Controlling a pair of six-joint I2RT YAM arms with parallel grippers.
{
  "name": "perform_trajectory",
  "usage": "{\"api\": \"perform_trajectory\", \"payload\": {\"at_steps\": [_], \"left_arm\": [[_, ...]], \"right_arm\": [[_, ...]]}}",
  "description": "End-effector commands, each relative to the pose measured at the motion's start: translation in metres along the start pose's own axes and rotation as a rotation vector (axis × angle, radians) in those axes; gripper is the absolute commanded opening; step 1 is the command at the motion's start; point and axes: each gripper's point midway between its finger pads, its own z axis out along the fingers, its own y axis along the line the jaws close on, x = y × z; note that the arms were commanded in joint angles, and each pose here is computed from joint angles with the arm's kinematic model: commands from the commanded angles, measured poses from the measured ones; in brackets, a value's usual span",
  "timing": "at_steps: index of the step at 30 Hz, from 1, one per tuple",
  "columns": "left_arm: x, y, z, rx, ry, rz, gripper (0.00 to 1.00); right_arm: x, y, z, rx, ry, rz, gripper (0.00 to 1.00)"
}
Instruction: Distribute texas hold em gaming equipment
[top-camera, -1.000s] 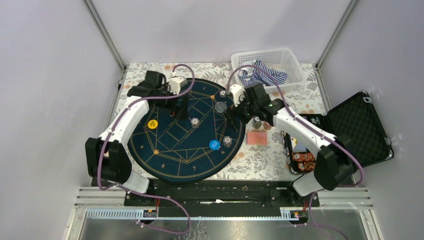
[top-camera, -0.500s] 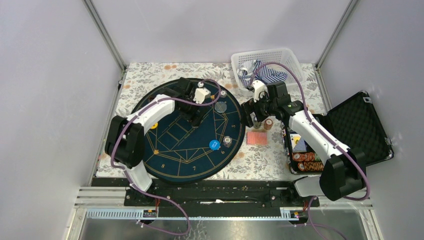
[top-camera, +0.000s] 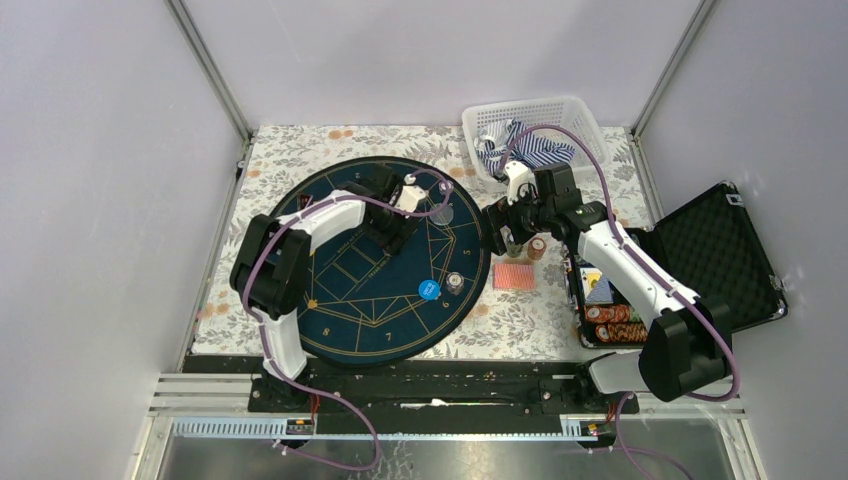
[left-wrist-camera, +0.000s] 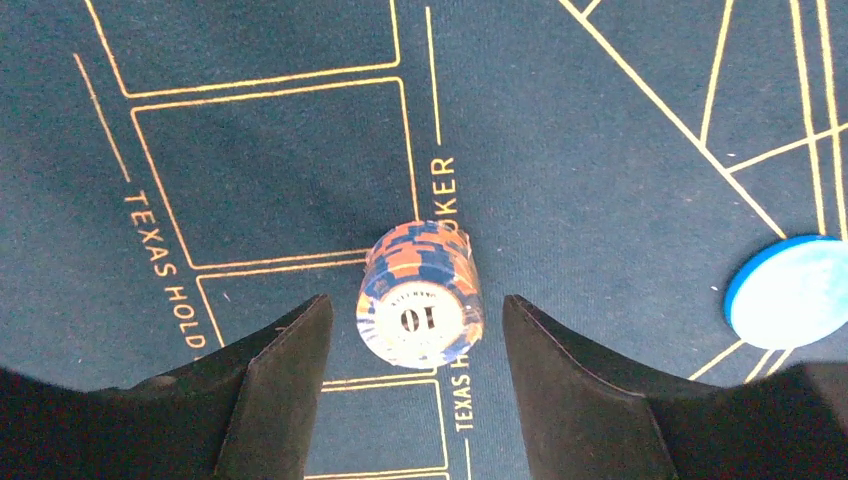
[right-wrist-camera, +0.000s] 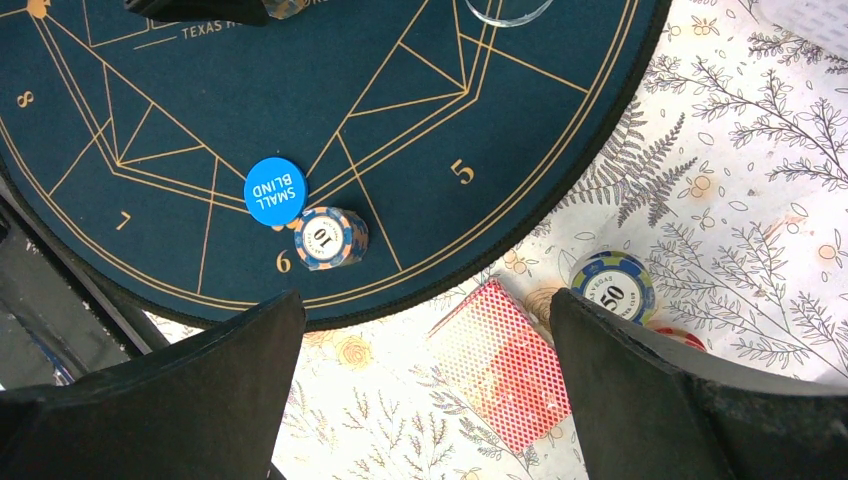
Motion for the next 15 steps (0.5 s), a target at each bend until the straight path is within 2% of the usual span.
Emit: {"api": "perform_trajectory", "payload": {"at_steps": [1,3,9,11,15], "left_arm": [[-0.021,0.009,0.005,-0.031,-0.052,0.015,0.66],[-0.021,0.009,0.007,-0.03,-0.05,0.014,0.64],[-0.025,0.01,0.002,-0.037,-0.067,0.011,0.46],[-0.026,0.011,-0.007,-0.037,-0.082,0.007,0.41],[-0.027,0.023,-0.033,-0.023,-0.13,-0.057,0.35]], "right_arm": [[-0.004,0.004,-0.001,-0.03,-0.017,0.005,1.0],[-0.004,0.004,-0.001,-0.03,-0.017,0.003,1.0],[-0.004,0.004,0.0,-0.033,-0.014,0.005,1.0],[-0.003,0.005,0.0,-0.036,-0.013,0.005,1.0],[-0.003,0.006,0.001,-0.046,-0.01,0.007,1.0]]}}
